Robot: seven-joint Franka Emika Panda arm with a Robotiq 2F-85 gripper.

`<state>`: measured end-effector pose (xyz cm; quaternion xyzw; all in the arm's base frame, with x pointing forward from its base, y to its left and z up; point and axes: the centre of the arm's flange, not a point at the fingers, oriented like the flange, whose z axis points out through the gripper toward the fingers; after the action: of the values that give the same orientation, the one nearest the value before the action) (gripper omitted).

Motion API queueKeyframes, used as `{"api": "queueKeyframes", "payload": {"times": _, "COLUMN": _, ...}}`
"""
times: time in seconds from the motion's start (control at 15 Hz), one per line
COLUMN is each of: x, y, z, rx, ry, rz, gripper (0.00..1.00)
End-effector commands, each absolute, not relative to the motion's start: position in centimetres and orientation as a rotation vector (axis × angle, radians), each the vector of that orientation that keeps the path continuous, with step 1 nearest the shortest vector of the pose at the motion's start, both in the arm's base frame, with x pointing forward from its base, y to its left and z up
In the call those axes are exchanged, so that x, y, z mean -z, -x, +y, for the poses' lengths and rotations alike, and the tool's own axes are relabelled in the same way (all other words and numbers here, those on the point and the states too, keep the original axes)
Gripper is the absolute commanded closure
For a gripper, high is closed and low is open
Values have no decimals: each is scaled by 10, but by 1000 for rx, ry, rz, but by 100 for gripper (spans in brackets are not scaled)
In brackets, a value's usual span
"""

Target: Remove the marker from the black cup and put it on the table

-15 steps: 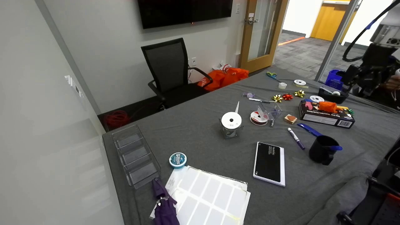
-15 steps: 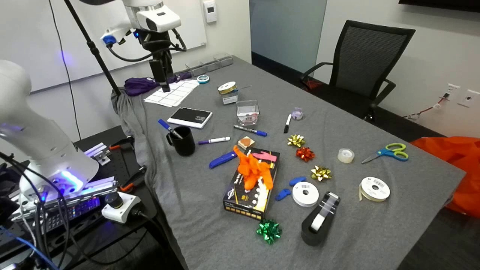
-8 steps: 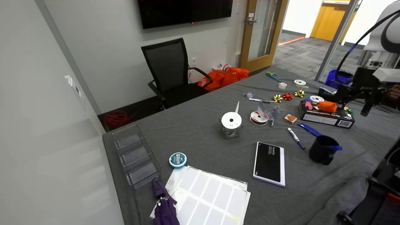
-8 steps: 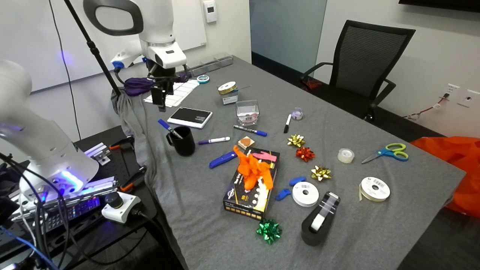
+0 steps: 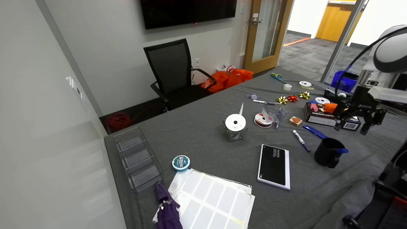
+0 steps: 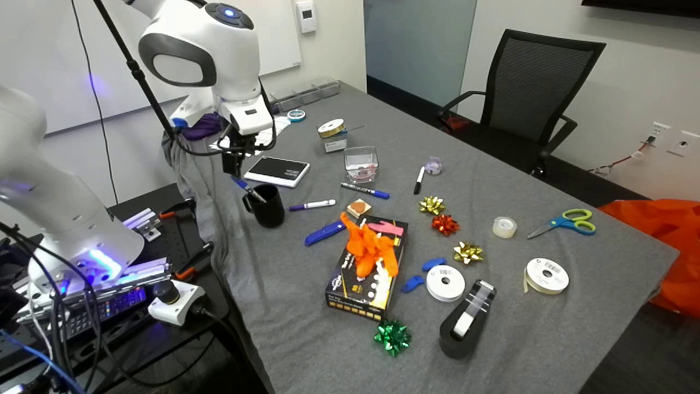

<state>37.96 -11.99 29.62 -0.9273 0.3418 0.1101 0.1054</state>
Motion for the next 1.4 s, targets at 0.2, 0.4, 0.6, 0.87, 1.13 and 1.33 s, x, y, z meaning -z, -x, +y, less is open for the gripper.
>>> {"api": "queueKeyframes", "payload": {"times": 0.2, "x": -247, "y": -372, "z": -131, "rx": -325, "ry": 2688, "rz": 1070, "gripper": 0}}
{"api": "queueKeyframes", "payload": {"times": 0.4, "x": -233, "y": -369, "z": -131, "rx": -333, "ry": 2645, "rz": 1108, "gripper": 0}}
{"api": "queueKeyframes", "payload": {"times": 0.6, "x": -223, "y": -366, "z": -131, "rx": -349, "ry": 2594, "rz": 1145, "gripper": 0}}
{"api": "queueKeyframes", "payload": {"times": 0.87, "x": -211, "y": -361, "z": -129, "rx": -376, "ry": 2561, "rz": 1150, "gripper": 3}}
{"api": "queueKeyframes", "payload": {"times": 1.13, "x": -205, "y": -359, "z": -126, "rx": -393, "ry": 2547, "rz": 1151, "gripper": 37}}
{"api": "queueKeyframes", "payload": {"times": 1.33, "x": -203, "y": -359, "z": -125, "rx": -399, "ry": 2537, "rz": 1157, "gripper": 59}}
